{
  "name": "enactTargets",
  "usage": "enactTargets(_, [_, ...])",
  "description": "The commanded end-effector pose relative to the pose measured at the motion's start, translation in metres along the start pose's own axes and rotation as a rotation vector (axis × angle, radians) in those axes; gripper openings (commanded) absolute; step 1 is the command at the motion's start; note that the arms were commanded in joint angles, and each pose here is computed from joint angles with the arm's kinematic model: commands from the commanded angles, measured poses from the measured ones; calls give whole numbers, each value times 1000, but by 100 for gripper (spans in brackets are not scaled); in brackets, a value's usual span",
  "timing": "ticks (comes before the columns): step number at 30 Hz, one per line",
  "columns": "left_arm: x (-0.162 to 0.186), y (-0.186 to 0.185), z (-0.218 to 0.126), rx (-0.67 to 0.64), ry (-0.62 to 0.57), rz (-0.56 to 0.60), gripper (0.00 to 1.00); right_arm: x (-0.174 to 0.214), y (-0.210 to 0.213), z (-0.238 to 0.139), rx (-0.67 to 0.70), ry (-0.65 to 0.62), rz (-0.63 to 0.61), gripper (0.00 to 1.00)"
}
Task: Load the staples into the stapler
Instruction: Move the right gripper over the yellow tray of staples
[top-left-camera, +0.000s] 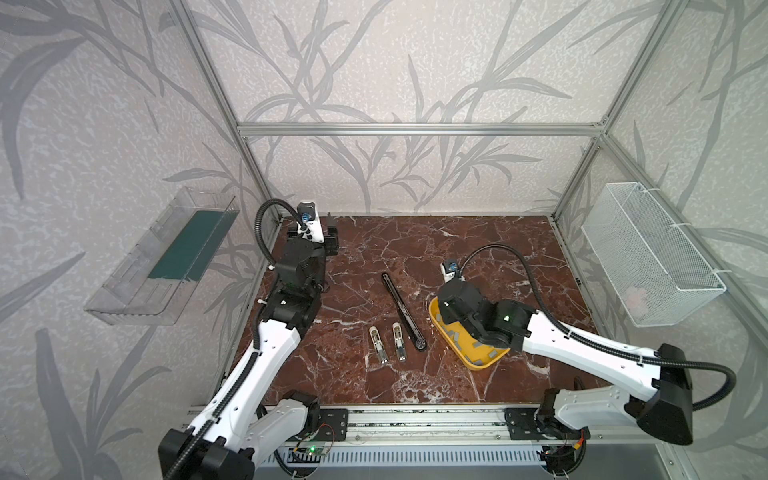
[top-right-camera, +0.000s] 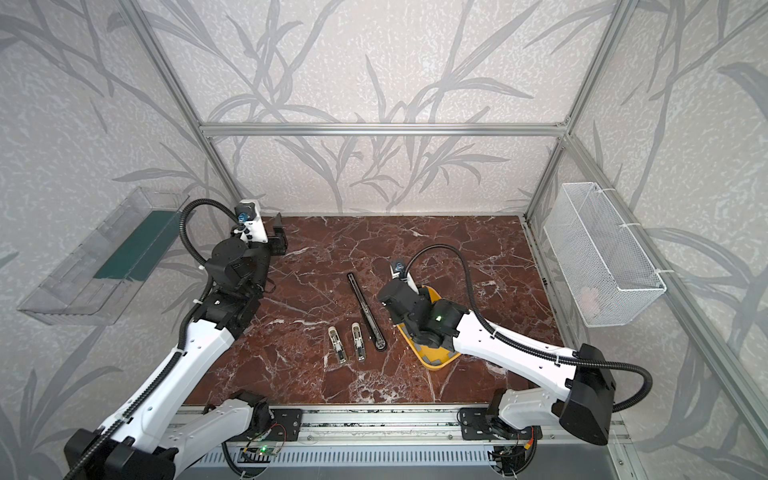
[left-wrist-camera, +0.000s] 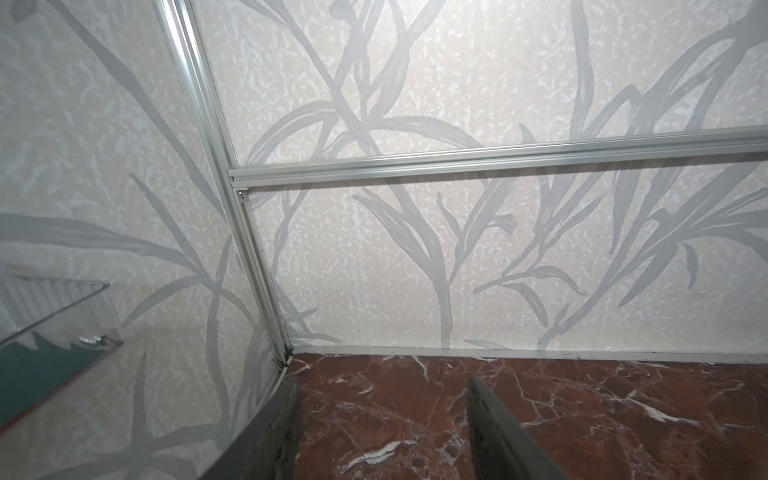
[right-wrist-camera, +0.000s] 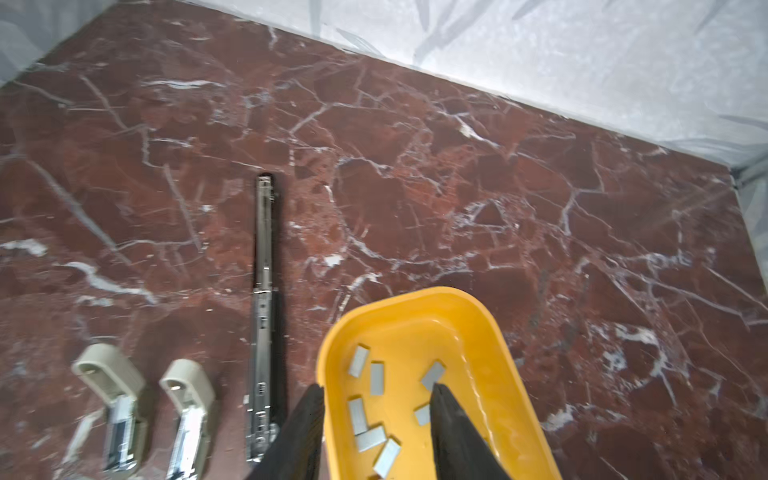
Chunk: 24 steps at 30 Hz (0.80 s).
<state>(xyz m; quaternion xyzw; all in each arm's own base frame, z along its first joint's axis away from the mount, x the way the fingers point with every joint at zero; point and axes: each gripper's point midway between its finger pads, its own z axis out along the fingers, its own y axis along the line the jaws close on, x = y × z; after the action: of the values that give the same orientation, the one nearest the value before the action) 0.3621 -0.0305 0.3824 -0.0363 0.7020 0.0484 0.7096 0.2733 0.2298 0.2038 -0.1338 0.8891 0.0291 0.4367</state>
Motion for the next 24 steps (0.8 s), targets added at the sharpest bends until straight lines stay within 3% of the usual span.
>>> enactTargets(1, [72, 5, -19, -11, 226, -131, 59, 17, -16, 14, -38, 49, 26, 41])
enactTargets(4, [139, 23, -37, -105, 291, -172, 61, 32, -34, 30, -7, 103, 72, 39])
enactTargets(8, [183, 32, -55, -122, 296, -175, 61, 38, -46, 44, 40, 151, 116, 37])
enactTargets(12, [206, 31, -65, -92, 361, -95, 61, 45, -34, 61, -16, 155, 157, 37])
enactTargets(19, [221, 4, -79, 121, 396, 35, 63, 67, -28, 103, -26, 277, 240, 35])
enactTargets(24, [242, 20, -90, 62, 400, 89, 69, 83, -41, 117, 18, 323, 289, 35])
